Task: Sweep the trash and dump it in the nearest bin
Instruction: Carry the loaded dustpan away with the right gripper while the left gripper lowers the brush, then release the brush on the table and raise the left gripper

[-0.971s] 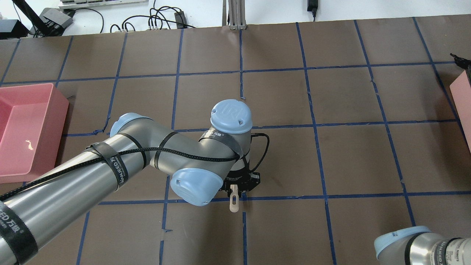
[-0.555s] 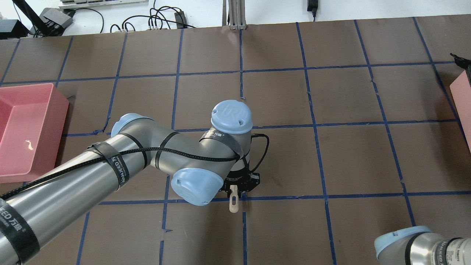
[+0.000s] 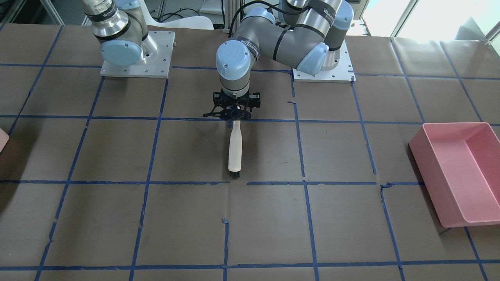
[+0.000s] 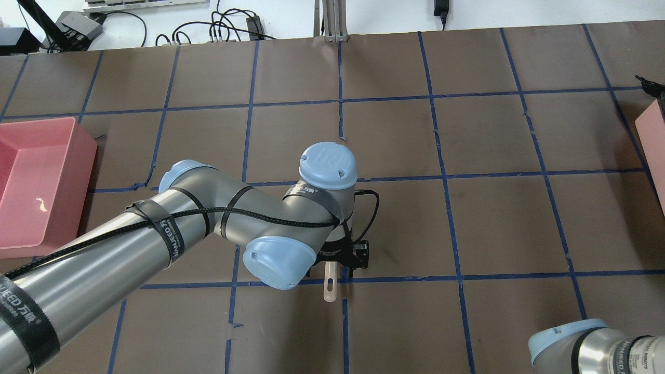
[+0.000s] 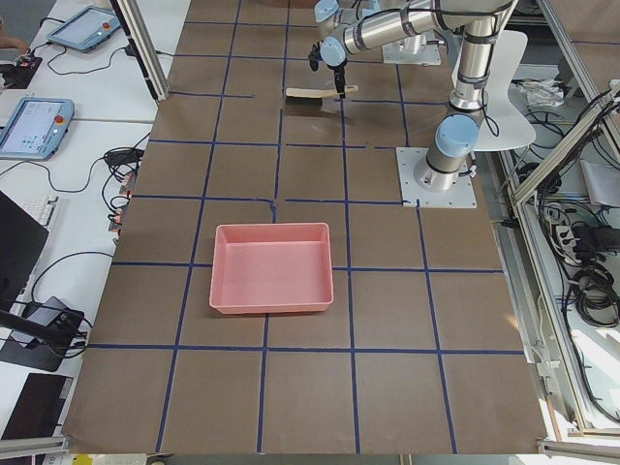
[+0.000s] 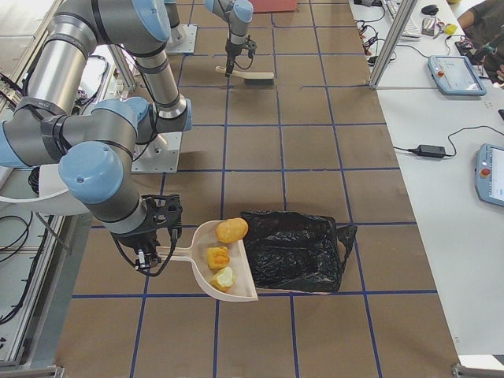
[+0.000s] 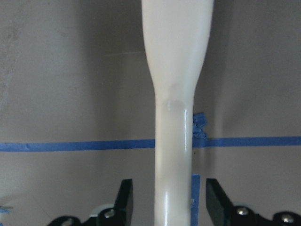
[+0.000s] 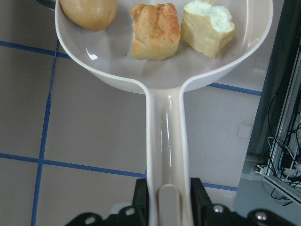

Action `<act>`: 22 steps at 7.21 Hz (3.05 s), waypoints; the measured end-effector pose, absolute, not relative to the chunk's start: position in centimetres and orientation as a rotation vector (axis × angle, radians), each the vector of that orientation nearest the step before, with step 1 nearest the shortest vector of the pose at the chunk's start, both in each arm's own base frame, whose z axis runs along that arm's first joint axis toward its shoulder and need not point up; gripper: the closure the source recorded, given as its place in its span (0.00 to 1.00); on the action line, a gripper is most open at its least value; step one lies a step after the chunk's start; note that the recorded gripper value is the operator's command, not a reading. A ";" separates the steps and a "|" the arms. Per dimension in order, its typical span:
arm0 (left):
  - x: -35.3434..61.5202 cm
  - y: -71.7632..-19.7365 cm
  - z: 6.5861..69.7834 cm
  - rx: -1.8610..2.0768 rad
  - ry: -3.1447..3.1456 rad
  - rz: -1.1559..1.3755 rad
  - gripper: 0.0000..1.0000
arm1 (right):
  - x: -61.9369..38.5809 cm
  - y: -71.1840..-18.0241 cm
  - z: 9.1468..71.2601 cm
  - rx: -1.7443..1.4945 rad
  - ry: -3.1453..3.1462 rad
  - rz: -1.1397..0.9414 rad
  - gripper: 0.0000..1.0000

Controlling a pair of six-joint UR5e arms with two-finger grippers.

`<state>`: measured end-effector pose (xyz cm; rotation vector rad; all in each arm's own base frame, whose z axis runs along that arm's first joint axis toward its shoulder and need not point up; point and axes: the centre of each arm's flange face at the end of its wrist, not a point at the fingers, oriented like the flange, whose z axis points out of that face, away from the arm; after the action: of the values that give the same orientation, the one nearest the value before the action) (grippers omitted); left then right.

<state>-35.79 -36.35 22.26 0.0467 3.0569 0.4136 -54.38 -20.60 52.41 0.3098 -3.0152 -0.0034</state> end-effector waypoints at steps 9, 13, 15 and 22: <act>-20.8 -55.4 40.8 0.095 3.200 0.061 0.00 | -53.8 -23.0 55.4 0.386 -2.915 -0.213 0.91; -19.5 -55.3 46.2 0.093 3.161 0.194 0.00 | -54.3 -24.9 56.7 0.433 -2.819 -0.246 0.91; -19.6 -54.8 46.4 0.169 3.163 0.203 0.00 | -53.8 -25.6 56.9 0.447 -2.823 -0.248 0.92; -18.4 -55.7 47.1 0.183 3.101 0.067 0.00 | -41.9 -34.1 53.1 0.213 -3.144 0.058 0.92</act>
<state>-18.41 -55.71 47.08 0.1827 3.1012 0.0674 -41.91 -34.11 53.08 0.2126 -3.1439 0.0578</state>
